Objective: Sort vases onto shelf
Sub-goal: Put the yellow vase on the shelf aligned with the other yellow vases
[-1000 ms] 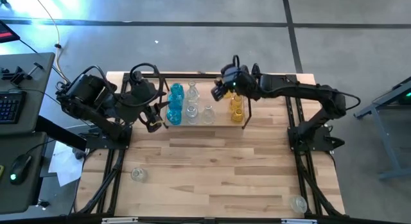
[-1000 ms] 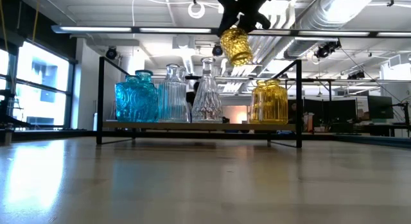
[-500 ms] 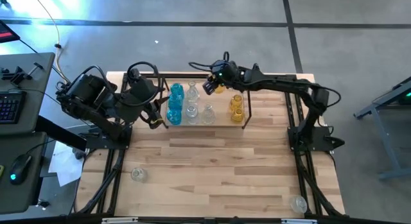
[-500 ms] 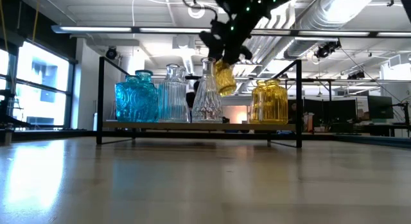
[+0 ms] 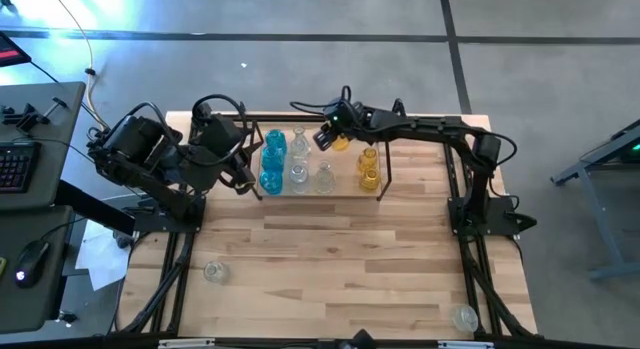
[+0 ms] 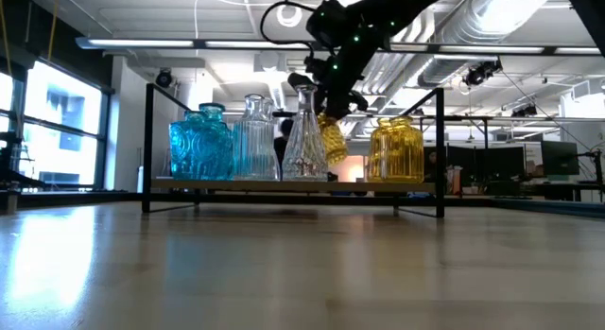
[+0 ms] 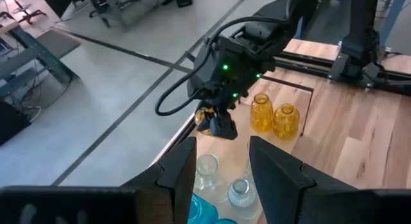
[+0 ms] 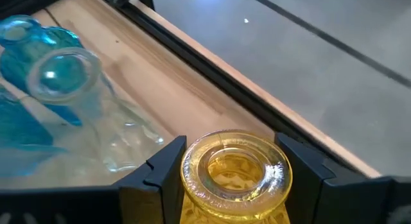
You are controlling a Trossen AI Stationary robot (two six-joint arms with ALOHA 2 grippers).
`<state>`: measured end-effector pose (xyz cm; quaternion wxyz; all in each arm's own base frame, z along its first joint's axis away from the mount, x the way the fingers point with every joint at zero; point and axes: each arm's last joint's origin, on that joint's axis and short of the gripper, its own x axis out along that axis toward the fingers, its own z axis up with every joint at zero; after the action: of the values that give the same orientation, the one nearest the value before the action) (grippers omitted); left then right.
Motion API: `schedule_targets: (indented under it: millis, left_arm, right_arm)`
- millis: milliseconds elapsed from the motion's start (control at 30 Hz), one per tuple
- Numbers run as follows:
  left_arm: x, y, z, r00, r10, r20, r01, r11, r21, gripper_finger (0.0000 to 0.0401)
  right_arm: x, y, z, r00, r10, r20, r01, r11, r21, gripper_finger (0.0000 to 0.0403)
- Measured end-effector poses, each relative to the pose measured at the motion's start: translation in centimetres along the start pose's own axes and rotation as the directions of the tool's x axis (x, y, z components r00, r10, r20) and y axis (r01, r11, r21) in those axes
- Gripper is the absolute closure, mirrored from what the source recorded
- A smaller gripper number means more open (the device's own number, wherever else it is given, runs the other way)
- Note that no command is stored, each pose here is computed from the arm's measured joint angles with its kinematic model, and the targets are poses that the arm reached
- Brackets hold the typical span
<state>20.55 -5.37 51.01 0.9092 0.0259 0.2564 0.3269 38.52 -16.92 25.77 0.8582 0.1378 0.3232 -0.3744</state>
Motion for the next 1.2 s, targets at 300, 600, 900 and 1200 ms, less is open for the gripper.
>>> schedule_targets:
  millis: [300,600,900,1200]
  left_arm:
    - [0.0,0.0,0.0,1.000,0.000,0.000,0.000,1.000,-0.016,0.0265]
    - [0.0,0.0,0.0,1.000,-0.004,-0.003,0.004,1.000,-0.022,0.0265]
    - [0.0,-0.1,0.0,1.000,-0.013,-0.008,0.012,0.999,-0.048,0.0265]
    - [0.0,-0.1,0.0,1.000,-0.013,-0.007,0.013,0.999,-0.052,0.0265]
  right_arm:
    - [0.0,1.9,-2.5,0.997,-0.067,0.026,0.067,0.998,0.019,0.0235]
    - [-0.2,3.1,-4.2,0.962,-0.178,0.208,0.156,0.981,0.118,0.0235]
    - [-0.5,1.9,-7.6,0.952,-0.190,0.239,0.129,0.960,0.248,0.0235]
    - [-0.8,1.7,-8.0,0.964,-0.148,0.220,0.094,0.967,0.236,0.0232]
